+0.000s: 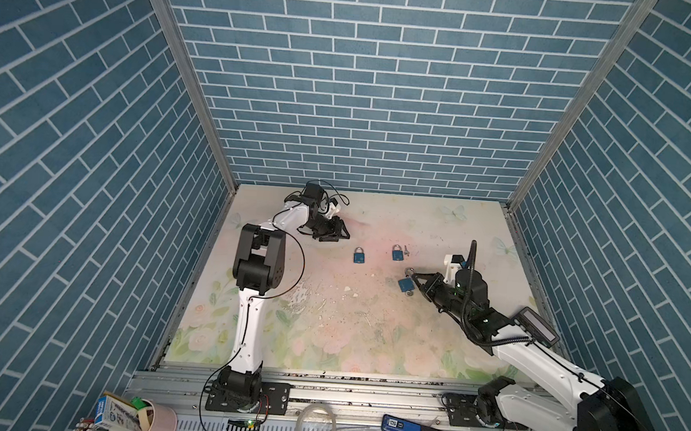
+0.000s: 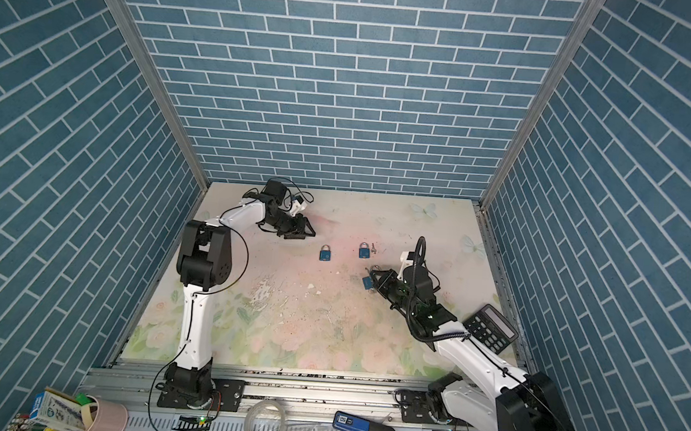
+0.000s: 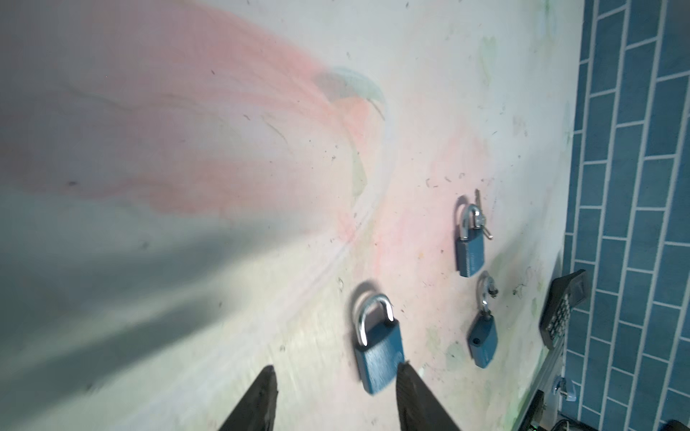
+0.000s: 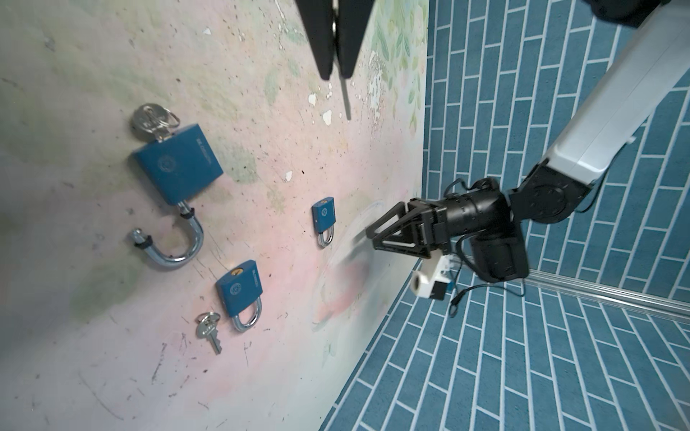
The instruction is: Lock with the key
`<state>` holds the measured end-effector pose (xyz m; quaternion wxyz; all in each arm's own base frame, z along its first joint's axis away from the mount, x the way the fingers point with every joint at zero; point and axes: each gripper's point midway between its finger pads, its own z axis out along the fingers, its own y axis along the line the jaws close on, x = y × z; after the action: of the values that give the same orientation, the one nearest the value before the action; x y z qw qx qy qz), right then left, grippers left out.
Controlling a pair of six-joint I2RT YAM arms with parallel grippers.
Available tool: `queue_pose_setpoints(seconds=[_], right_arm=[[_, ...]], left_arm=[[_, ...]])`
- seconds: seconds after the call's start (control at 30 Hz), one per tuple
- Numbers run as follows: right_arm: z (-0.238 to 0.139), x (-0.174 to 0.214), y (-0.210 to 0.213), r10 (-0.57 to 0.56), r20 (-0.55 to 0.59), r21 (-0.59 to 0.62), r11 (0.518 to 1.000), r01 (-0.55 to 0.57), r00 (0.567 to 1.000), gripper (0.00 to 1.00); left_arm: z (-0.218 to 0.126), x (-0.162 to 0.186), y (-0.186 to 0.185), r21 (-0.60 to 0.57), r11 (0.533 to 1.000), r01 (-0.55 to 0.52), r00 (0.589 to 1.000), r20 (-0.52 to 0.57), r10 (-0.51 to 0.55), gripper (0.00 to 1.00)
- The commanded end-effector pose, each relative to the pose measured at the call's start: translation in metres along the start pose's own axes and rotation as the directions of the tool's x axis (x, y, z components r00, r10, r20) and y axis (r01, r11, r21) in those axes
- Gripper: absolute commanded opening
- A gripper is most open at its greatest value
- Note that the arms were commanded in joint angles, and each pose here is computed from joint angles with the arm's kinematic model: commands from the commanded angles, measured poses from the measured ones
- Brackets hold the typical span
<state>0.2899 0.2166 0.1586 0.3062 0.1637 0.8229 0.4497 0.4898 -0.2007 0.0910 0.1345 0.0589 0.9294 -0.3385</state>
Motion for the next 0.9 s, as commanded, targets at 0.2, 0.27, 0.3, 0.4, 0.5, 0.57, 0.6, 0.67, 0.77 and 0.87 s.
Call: queue_pose_setpoints(seconds=[0.2, 0.27, 0.3, 0.4, 0.5, 0.57, 0.6, 0.67, 0.77, 0.87], right_arm=[[0.058, -0.022, 0.005, -0.029, -0.014, 0.091, 0.995, 0.030, 0.999, 0.00], [0.078, -0.023, 0.009, -0.028, -0.029, 0.102, 0.994, 0.031, 0.999, 0.00], [0.086, -0.022, 0.009, -0.027, -0.037, 0.109, 0.994, 0.031, 0.999, 0.00], [0.113, -0.021, 0.008, -0.019, -0.042, 0.141, 0.990, 0.025, 0.999, 0.00], [0.134, -0.019, 0.009, -0.033, -0.042, 0.160, 0.986, 0.039, 0.999, 0.00], [0.148, -0.014, 0.010, -0.043, -0.048, 0.166, 0.985, 0.051, 0.998, 0.00], [0.153, -0.017, 0.008, -0.050, -0.022, 0.175, 0.983, 0.053, 0.999, 0.00], [0.165, -0.018, 0.009, -0.050, -0.002, 0.161, 0.986, 0.049, 0.999, 0.00], [0.180, -0.016, 0.003, -0.039, 0.021, 0.182, 0.983, 0.035, 0.999, 0.00], [0.192, -0.011, -0.003, -0.048, 0.035, 0.229, 0.973, 0.039, 0.998, 0.00]], left_arm=[[-0.127, 0.006, -0.066, -0.041, 0.997, 0.071, 0.937, 0.344, -0.052, 0.58], [-0.141, 0.023, -0.066, -0.069, 0.994, 0.086, 0.934, 0.352, -0.056, 0.59], [-0.147, 0.029, -0.067, -0.076, 0.993, 0.086, 0.932, 0.358, -0.053, 0.59], [-0.159, 0.049, -0.067, -0.088, 0.992, 0.093, 0.926, 0.373, -0.054, 0.61], [-0.166, 0.068, -0.064, -0.092, 0.989, 0.111, 0.916, 0.395, -0.066, 0.65], [-0.171, 0.078, -0.065, -0.080, 0.990, 0.112, 0.912, 0.405, -0.071, 0.65], [-0.174, 0.082, -0.065, -0.077, 0.990, 0.116, 0.909, 0.409, -0.075, 0.65], [-0.181, 0.090, -0.065, -0.071, 0.990, 0.121, 0.902, 0.425, -0.079, 0.66], [-0.193, 0.094, -0.072, -0.037, 0.995, 0.094, 0.879, 0.472, -0.066, 0.69], [-0.205, 0.099, -0.075, -0.041, 0.996, 0.077, 0.860, 0.509, -0.045, 0.73]])
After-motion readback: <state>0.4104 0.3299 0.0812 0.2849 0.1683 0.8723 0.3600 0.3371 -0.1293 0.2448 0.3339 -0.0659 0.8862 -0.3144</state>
